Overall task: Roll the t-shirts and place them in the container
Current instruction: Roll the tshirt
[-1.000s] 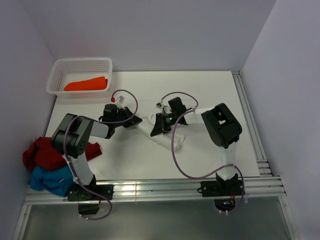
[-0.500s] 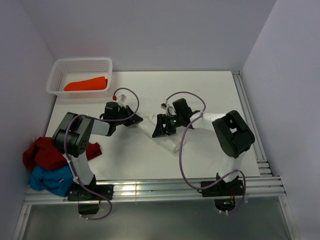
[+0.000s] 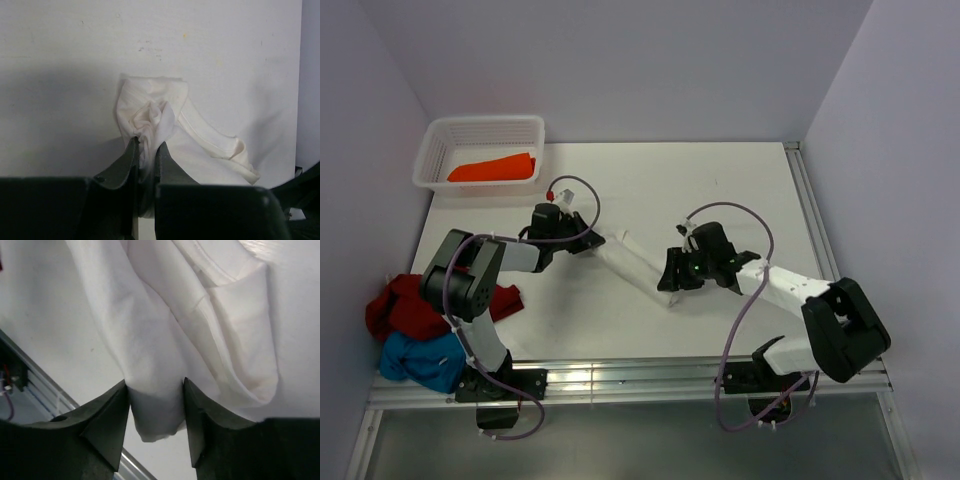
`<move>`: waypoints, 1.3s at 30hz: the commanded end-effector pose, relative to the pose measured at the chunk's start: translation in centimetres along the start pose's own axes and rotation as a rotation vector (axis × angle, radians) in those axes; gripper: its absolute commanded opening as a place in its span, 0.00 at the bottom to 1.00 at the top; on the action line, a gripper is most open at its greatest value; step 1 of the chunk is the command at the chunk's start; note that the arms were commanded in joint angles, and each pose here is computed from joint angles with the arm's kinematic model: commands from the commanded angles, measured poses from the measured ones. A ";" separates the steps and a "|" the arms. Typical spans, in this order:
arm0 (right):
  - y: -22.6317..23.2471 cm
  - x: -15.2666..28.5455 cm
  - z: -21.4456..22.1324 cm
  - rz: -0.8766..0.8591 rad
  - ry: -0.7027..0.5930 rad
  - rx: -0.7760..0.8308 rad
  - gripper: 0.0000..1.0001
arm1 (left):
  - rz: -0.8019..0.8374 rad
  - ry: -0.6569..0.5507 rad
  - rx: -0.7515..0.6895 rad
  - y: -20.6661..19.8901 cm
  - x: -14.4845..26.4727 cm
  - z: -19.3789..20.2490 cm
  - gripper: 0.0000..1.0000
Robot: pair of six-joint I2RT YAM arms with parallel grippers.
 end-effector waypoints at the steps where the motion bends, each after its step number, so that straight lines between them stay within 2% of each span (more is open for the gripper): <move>1: -0.8 0.9 1.7 0.105 -0.005 -0.047 0.49 | -0.048 -0.054 -0.058 -0.3 0.4 -0.9 0.00; 3: -0.9 1.0 2.1 0.112 -0.014 -0.064 0.33 | -0.051 -0.058 -0.065 -0.5 0.5 -0.8 0.00; 4: -1.0 0.9 2.5 0.112 -0.008 -0.083 0.15 | -0.053 -0.057 -0.066 -0.5 0.6 -0.7 0.00; 5: -1.0 0.8 2.6 0.112 -0.010 -0.092 0.09 | -0.059 -0.064 -0.068 -0.5 0.6 -0.8 0.00; 7: -1.3 0.4 3.3 0.117 0.010 -0.121 0.04 | -0.063 -0.066 -0.074 -0.7 0.7 -0.6 0.00; 11: -1.5 0.2 3.5 0.135 0.001 -0.165 0.04 | -0.086 -0.073 -0.087 -0.7 0.9 -0.3 0.00; 12: -1.8 0.2 3.4 0.168 -0.013 -0.175 0.10 | -0.089 -0.084 -0.091 -0.8 1.0 -0.4 0.00; 13: -2.0 0.2 3.7 0.186 -0.017 -0.201 0.33 | -0.093 -0.081 -0.093 -0.7 1.1 -0.1 0.00; 14: -2.2 0.3 3.9 0.203 -0.018 -0.216 0.41 | -0.090 -0.088 -0.096 -0.9 1.3 -0.1 0.00; 15: -2.2 0.5 4.2 0.211 -0.027 -0.228 0.56 | -0.096 -0.094 -0.096 -0.9 1.3 -0.1 0.00; 19: -2.2 1.0 4.2 0.234 -0.090 -0.284 0.74 | -0.113 -0.107 -0.100 -0.9 1.6 0.6 0.00; 21: -2.5 1.5 4.0 0.274 -0.124 -0.289 0.75 | -0.120 -0.109 -0.100 -0.9 1.7 1.0 0.00; 22: -2.6 1.7 4.0 0.287 -0.133 -0.296 0.79 | -0.129 -0.110 -0.103 -0.8 1.7 1.5 0.00; 25: -2.8 2.2 4.0 0.329 -0.147 -0.301 0.80 | -0.139 -0.108 -0.102 -0.7 1.7 2.3 0.00; 31: -3.4 1.8 4.3 0.379 -0.131 -0.341 0.84 | -0.168 -0.111 -0.097 -0.5 1.6 2.7 0.00; 36: -4.4 0.3 4.9 0.416 -0.109 -0.402 0.85 | -0.179 -0.117 -0.095 -0.5 1.7 2.7 0.00; 38: -4.4 -0.2 4.6 0.403 -0.134 -0.417 0.84 | -0.179 -0.117 -0.096 -0.5 1.8 2.7 0.00; 39: -4.6 -0.5 4.8 0.415 -0.130 -0.436 0.80 | -0.183 -0.117 -0.096 -0.4 1.9 2.7 0.00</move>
Point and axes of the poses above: each gripper's point midway between its finger pads, its own x axis back along the fingers, its own y axis along the line the jaws close on, z = x × y, the point moved 7 cm from there along x, back along the fingers, and after that the axes turned 10 degrees about x, right-handed, at the moved point
